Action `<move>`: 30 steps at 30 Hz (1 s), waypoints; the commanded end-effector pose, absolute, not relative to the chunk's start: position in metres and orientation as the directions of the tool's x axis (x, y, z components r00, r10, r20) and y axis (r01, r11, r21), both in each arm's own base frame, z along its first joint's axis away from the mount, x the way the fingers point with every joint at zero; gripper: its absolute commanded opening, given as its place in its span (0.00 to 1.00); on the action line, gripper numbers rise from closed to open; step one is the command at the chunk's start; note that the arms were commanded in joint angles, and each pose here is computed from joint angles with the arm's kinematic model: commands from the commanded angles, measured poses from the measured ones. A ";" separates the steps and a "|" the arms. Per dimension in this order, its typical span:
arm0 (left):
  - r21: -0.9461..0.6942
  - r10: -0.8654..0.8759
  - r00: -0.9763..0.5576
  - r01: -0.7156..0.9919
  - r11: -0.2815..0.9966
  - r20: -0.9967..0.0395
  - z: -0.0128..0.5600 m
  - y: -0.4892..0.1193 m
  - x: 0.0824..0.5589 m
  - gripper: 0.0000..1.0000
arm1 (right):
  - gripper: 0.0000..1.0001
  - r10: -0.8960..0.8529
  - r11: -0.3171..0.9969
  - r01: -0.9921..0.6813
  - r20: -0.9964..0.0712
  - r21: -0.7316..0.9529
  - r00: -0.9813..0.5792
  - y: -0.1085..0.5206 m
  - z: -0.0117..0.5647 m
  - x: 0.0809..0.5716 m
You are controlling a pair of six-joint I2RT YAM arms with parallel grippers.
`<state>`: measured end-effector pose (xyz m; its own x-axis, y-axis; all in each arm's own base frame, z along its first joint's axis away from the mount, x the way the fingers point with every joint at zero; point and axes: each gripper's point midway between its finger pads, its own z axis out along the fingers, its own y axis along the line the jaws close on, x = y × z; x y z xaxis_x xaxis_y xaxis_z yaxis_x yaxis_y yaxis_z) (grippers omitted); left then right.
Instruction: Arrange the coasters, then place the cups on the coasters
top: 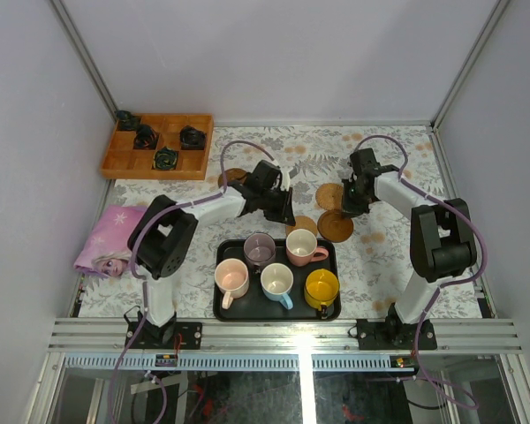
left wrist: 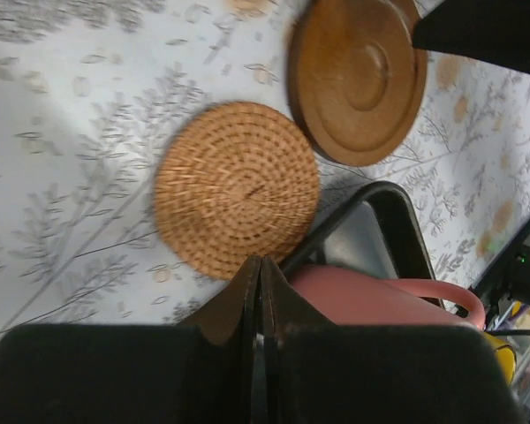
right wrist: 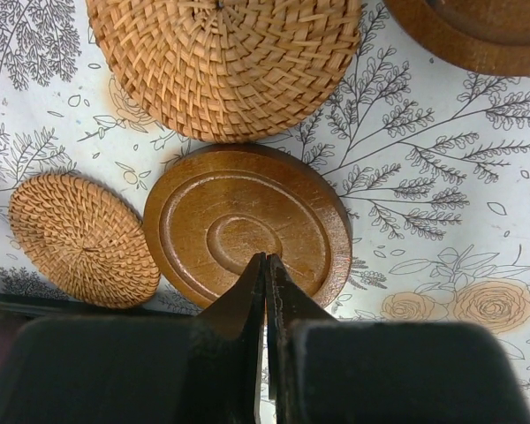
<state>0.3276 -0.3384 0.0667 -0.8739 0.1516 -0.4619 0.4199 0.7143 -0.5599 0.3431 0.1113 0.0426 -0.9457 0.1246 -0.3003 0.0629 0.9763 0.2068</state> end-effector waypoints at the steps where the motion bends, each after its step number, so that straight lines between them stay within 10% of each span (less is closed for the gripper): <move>1: -0.606 0.171 -0.868 0.455 0.652 -0.467 0.065 -0.361 0.318 0.00 | 0.00 0.096 0.971 0.016 -0.325 0.239 -0.941 0.121 0.053 0.343; 30: -0.501 0.102 -0.942 0.260 0.825 -0.321 -0.004 -0.334 0.322 0.00 | 0.00 -0.082 0.955 -0.121 -0.150 0.271 -0.985 0.162 0.005 0.318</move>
<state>0.3140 -0.3608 0.0218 -0.9244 0.1571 -0.3476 0.3478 0.7215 -0.5988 0.3236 0.1408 0.0129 -0.9810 -0.0148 -0.1936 -0.0593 0.9723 0.2263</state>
